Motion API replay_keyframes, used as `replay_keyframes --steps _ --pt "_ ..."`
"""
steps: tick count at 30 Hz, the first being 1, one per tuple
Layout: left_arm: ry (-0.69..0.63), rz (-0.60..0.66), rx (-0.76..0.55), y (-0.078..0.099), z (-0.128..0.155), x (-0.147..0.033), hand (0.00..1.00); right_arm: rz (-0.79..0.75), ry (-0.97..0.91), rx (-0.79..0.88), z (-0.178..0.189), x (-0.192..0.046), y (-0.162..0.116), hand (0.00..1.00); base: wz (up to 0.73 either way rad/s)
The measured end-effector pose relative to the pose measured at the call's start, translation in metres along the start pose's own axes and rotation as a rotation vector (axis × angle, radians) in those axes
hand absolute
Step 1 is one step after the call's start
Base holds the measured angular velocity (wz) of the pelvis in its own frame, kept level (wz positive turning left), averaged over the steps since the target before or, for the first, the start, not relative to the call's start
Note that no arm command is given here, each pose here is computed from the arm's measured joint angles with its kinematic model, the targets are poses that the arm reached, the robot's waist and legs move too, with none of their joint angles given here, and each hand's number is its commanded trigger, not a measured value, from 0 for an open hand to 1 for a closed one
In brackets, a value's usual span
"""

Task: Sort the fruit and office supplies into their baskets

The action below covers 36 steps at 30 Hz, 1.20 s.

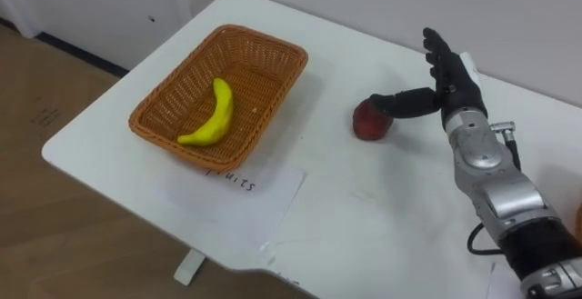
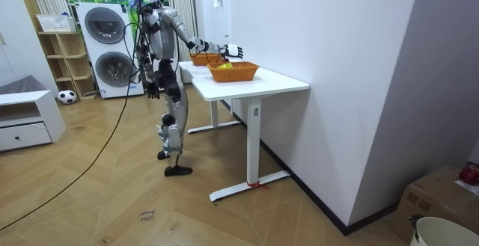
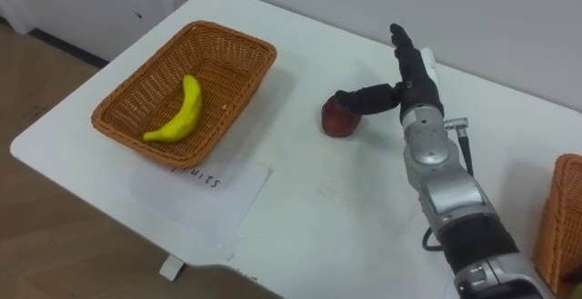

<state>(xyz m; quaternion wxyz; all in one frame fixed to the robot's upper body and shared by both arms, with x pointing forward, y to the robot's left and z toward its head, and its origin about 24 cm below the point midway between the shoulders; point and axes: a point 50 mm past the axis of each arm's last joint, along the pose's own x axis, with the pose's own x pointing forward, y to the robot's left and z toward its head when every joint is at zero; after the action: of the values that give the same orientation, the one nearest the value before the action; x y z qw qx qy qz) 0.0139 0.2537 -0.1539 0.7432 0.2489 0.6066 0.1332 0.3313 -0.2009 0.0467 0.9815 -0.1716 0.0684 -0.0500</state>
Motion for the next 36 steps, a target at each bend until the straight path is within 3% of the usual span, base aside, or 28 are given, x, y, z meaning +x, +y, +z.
replay_keyframes --steps 27,36 --pt "0.0 -0.024 -0.006 -0.007 0.002 0.0 0.0 0.058 -0.018 0.011 0.002 -0.001 0.009 0.0 0.0" --pt "-0.014 -0.033 0.004 -0.008 0.005 0.0 0.0 0.092 -0.043 -0.1 0.003 -0.001 0.011 0.0 0.0"
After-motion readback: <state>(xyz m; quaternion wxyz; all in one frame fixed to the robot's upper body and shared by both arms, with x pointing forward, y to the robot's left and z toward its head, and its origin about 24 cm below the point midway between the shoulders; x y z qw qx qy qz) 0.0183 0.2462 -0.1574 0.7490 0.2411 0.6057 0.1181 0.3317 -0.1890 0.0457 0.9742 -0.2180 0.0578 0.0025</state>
